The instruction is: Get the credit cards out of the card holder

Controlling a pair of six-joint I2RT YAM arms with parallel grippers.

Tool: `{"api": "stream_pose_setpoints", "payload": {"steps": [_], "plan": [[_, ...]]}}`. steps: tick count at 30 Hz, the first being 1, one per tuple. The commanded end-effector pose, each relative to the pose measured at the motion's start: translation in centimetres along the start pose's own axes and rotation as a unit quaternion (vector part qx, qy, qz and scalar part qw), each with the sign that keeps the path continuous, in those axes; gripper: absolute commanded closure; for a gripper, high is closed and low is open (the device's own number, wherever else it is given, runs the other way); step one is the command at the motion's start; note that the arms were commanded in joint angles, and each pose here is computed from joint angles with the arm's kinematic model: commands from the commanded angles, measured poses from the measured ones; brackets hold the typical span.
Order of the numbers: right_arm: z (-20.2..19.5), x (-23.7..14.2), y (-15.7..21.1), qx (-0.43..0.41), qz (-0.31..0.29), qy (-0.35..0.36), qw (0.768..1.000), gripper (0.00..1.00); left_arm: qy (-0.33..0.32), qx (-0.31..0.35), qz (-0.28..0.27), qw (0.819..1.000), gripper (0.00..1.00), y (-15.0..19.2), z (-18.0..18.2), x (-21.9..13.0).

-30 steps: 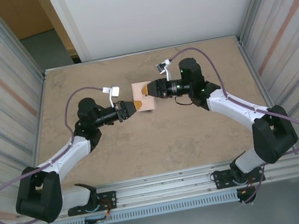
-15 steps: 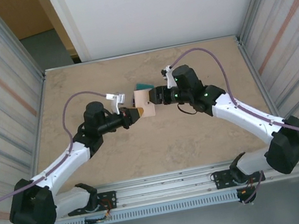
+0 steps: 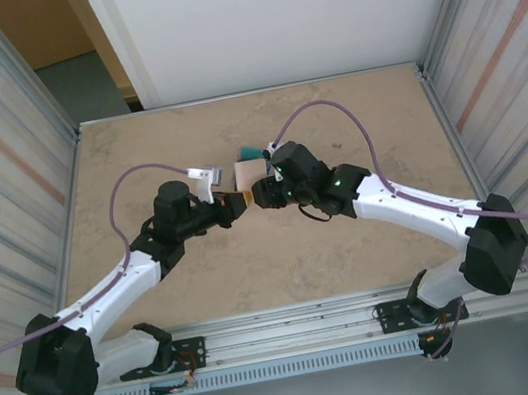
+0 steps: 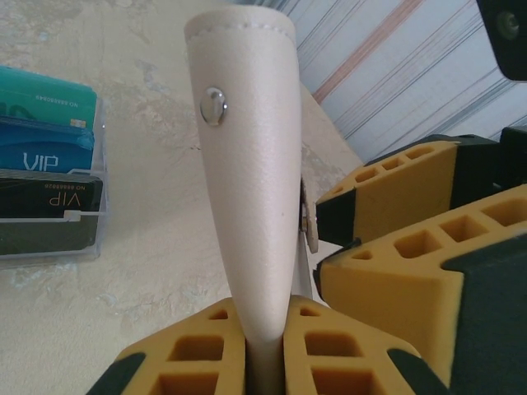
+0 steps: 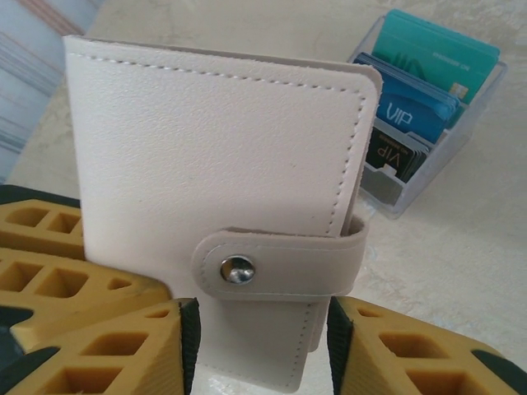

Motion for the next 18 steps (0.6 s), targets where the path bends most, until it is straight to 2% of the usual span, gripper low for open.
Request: {"api": "stream_pose_setpoints", "payload": {"steps": [1, 13, 18], "plan": [[0.2, 0.0, -1.2, 0.0, -0.017, 0.013, 1.0, 0.52, 0.016, 0.018, -0.007, 1.0, 1.0, -0.5, -0.8, 0.1], [-0.6, 1.0, -1.0, -0.002, -0.008, 0.05, 0.999, 0.52, 0.031, 0.022, 0.008, 0.999, 1.0, -0.1, -1.3, 0.5], [-1.5, 1.1, -0.7, -0.003, -0.004, 0.079, 0.997, 0.63, 0.035, 0.022, 0.01, 0.999, 1.0, -0.3, -1.7, 0.9]]}}
Point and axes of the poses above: each hand's point on the last joint's axis, 136 mm out from that joint toward the fingers, its own x axis out along the fingers, its own z axis along the line the jaws close on, y = z × x, the point moved 5 cm from there along -x, back along the fingers, and after that the axes turned 6 degrees about -x, right-handed, at the moved point
